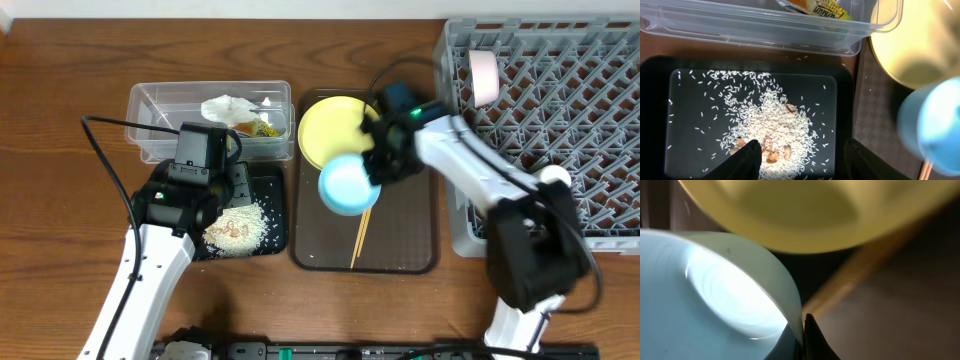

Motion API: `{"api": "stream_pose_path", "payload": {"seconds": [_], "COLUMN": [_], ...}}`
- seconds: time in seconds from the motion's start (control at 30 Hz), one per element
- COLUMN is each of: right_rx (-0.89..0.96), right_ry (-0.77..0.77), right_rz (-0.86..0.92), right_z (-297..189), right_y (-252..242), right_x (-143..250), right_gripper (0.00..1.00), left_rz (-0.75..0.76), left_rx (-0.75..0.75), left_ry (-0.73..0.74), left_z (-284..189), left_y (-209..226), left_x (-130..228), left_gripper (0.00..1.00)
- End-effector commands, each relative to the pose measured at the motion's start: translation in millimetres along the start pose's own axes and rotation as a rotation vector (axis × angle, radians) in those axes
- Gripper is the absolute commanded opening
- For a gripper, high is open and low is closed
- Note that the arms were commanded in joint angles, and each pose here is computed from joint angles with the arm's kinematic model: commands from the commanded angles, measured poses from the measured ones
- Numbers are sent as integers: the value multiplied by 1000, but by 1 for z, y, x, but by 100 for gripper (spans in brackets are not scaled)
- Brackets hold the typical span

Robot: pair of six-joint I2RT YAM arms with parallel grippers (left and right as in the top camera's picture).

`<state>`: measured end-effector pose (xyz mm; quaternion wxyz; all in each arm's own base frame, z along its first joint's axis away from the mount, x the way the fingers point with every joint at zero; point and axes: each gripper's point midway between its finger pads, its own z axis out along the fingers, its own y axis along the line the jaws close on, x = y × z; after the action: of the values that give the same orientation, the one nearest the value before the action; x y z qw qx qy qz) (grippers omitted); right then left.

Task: Sort waste into correct bins and load items into the dishwasher rack
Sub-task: 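Carry the blue bowl with right gripper into the dish rack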

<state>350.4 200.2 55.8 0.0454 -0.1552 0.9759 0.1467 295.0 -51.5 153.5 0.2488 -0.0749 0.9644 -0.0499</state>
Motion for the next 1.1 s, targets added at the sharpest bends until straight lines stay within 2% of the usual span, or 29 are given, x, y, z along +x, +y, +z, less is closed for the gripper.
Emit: {"api": "stream_pose_path", "payload": {"seconds": [0.0,0.13,0.3,0.47,0.67,1.07], "right_rx": [175,477,877,1093,1199,1367], "right_ry": [-299,-551,-826,-961,-979,-839], "right_rz": [49,166,389,538,649,559], "right_z": [-96,-176,-270,-316,-315,-262], "right_y": [-40,-111,-195,-246,-299,-356], "right_x": [-52,-77,-84,-79,-73,-88], "right_gripper": [1,1,1,1,1,1], "left_rz": [6,6,6,6,6,6], "left_rx": [-9,-9,-9,-9,-9,-9], "left_ry": [-3,-4,-4,-4,-4,-4], "left_z": [-1,-1,-1,-1,-1,-1], "left_y": [2,2,2,2,2,2], "left_x": [-2,-2,-2,-2,-2,-2], "left_gripper": [56,56,57,56,56,56]}}
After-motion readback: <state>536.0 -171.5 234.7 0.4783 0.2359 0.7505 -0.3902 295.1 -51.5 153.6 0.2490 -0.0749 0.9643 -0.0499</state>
